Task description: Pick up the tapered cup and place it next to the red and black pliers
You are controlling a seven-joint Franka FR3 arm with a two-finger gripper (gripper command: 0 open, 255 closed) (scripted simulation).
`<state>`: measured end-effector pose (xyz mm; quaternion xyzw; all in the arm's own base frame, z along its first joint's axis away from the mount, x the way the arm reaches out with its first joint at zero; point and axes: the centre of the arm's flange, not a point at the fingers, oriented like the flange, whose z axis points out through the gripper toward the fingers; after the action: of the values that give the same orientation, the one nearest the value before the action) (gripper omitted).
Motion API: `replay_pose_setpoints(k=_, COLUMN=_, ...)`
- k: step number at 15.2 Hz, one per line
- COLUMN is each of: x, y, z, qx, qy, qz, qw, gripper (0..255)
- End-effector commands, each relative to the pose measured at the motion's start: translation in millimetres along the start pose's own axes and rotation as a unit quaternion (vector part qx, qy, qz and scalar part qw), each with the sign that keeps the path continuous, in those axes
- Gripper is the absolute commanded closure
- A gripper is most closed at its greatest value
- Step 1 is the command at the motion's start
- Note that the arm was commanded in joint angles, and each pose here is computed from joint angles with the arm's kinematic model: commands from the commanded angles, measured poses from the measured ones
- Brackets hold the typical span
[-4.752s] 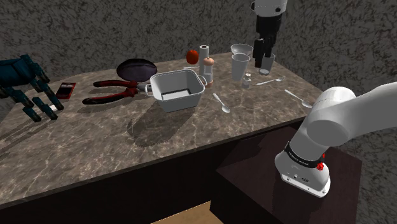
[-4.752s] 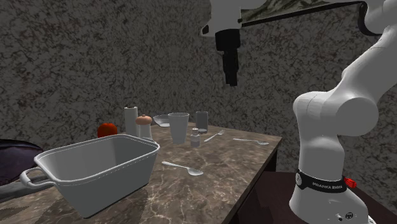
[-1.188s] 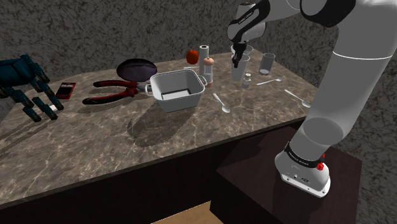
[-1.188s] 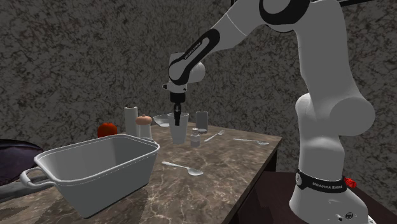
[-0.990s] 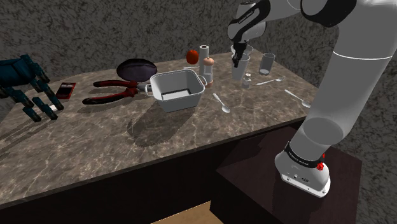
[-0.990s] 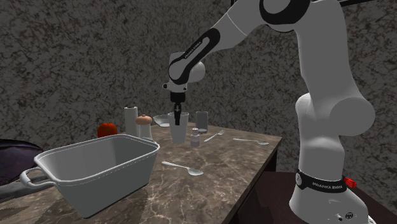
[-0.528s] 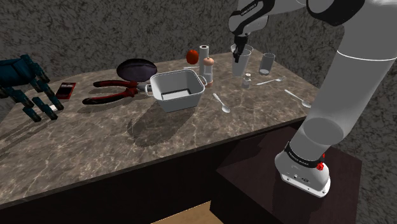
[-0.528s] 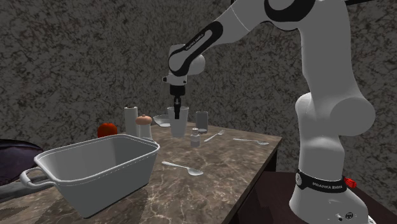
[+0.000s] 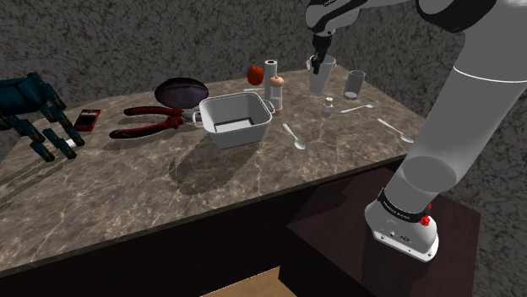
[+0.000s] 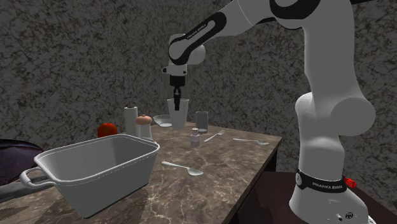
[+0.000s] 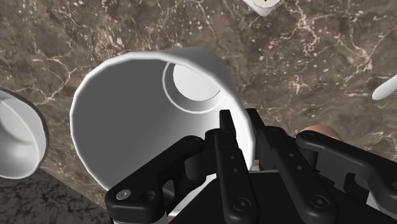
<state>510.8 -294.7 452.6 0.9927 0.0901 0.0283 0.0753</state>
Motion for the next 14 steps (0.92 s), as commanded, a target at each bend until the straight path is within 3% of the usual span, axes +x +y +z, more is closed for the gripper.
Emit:
replay_pose_setpoints(k=1, x=1, y=1, z=-10, qx=0.0, qy=0.0, qz=0.0, qw=1.0, gripper=255)
replay_pose_setpoints(k=14, x=4, y=12, z=-78, qx=0.0, qy=0.0, qz=0.0, qw=1.0, gripper=255)
